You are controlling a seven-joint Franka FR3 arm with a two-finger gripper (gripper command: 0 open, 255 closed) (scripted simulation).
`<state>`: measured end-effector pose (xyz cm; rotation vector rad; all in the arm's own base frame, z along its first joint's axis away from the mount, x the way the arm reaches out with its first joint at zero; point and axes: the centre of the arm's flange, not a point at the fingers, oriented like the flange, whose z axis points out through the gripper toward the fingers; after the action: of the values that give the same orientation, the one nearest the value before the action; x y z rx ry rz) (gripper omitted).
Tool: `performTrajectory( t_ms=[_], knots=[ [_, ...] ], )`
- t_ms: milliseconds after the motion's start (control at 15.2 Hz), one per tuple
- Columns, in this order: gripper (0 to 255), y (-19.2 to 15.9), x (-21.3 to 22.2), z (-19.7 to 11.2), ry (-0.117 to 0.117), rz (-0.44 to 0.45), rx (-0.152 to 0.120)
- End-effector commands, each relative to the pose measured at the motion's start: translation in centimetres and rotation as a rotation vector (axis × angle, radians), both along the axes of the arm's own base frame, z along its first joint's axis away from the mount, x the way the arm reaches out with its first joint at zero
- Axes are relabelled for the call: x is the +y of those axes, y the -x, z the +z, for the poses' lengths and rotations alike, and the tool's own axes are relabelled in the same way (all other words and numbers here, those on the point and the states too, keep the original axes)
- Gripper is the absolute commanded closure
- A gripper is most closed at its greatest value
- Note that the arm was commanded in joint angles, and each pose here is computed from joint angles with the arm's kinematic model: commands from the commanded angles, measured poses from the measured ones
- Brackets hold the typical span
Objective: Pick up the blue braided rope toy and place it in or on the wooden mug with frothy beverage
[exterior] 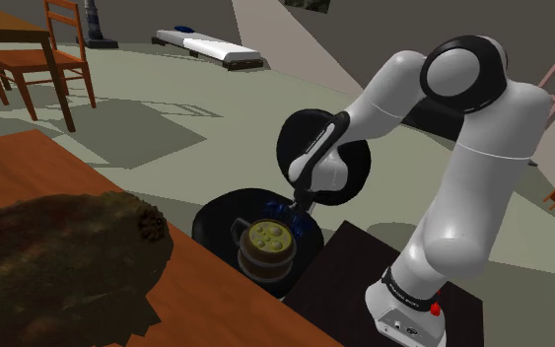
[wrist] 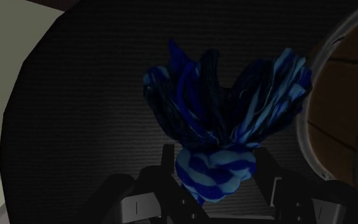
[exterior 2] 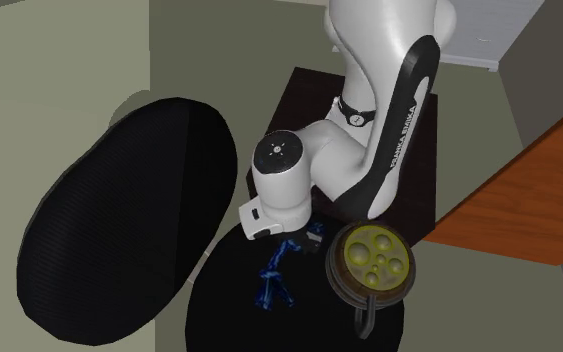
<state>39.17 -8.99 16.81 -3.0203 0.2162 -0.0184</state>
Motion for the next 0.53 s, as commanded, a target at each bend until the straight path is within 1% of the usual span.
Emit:
performTrajectory(
  t_ms=[0, 462],
  knots=[
    [255, -0.1, 0.0, 1.1, 0.0, 0.0, 0.001],
    [255, -0.1, 0.0, 4.8, 0.0, 0.0, 0.001]
  ],
)
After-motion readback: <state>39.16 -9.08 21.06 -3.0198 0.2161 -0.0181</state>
